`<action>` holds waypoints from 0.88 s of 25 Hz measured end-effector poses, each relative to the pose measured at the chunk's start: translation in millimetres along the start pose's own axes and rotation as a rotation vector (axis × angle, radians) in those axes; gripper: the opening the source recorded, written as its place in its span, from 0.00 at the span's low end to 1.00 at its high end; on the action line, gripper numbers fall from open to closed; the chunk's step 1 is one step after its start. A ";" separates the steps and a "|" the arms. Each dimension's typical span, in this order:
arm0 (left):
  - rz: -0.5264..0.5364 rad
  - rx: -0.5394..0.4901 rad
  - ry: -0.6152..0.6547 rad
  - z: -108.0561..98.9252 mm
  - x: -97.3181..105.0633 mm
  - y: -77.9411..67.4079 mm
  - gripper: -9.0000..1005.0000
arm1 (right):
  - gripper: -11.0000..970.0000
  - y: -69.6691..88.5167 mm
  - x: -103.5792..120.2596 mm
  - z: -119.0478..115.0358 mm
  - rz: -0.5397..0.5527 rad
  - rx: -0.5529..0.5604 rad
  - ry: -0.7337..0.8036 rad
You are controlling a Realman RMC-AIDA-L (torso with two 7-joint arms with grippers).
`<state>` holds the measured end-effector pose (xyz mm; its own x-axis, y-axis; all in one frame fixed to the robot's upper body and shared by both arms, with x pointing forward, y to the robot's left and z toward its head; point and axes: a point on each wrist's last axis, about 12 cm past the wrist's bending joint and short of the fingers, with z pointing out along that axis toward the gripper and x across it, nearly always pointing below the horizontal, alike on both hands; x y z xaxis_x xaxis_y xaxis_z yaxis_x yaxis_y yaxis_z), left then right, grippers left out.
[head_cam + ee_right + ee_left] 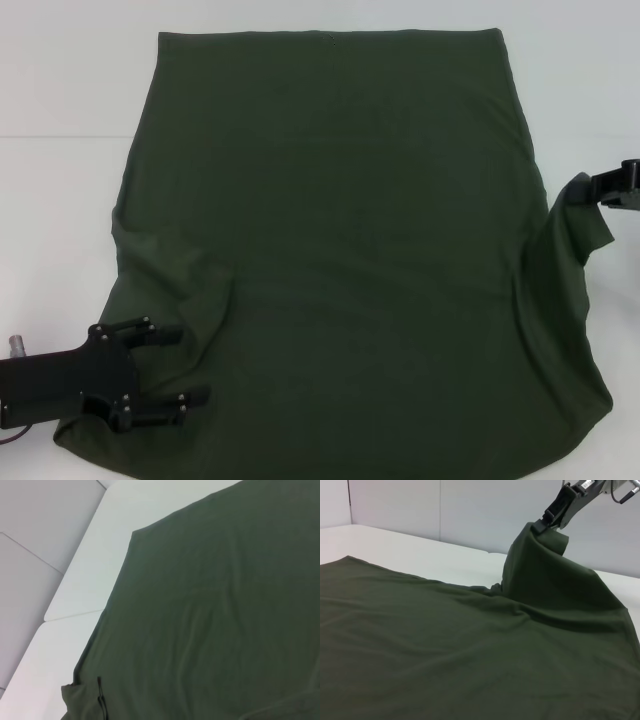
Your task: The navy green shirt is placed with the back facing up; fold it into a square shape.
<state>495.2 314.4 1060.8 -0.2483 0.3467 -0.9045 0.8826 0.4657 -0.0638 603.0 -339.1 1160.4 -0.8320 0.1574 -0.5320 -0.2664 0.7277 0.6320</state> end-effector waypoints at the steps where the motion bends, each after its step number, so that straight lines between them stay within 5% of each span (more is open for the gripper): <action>1: 0.000 0.000 0.001 0.0 0.0 0.1 0.83 | 0.10 0.3 0.7 1.1 -0.001 -0.001 0.005; 22: -0.006 -0.002 0.010 2.3 2.6 -1.3 0.83 | 0.12 21.8 19.4 75.0 -0.070 0.046 0.181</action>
<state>494.4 312.8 1057.6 -0.2577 0.3520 -0.8998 0.8802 0.4696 -0.0684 617.6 -270.1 1121.6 -0.8870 -0.0143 -0.4616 -0.3078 0.7634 0.5679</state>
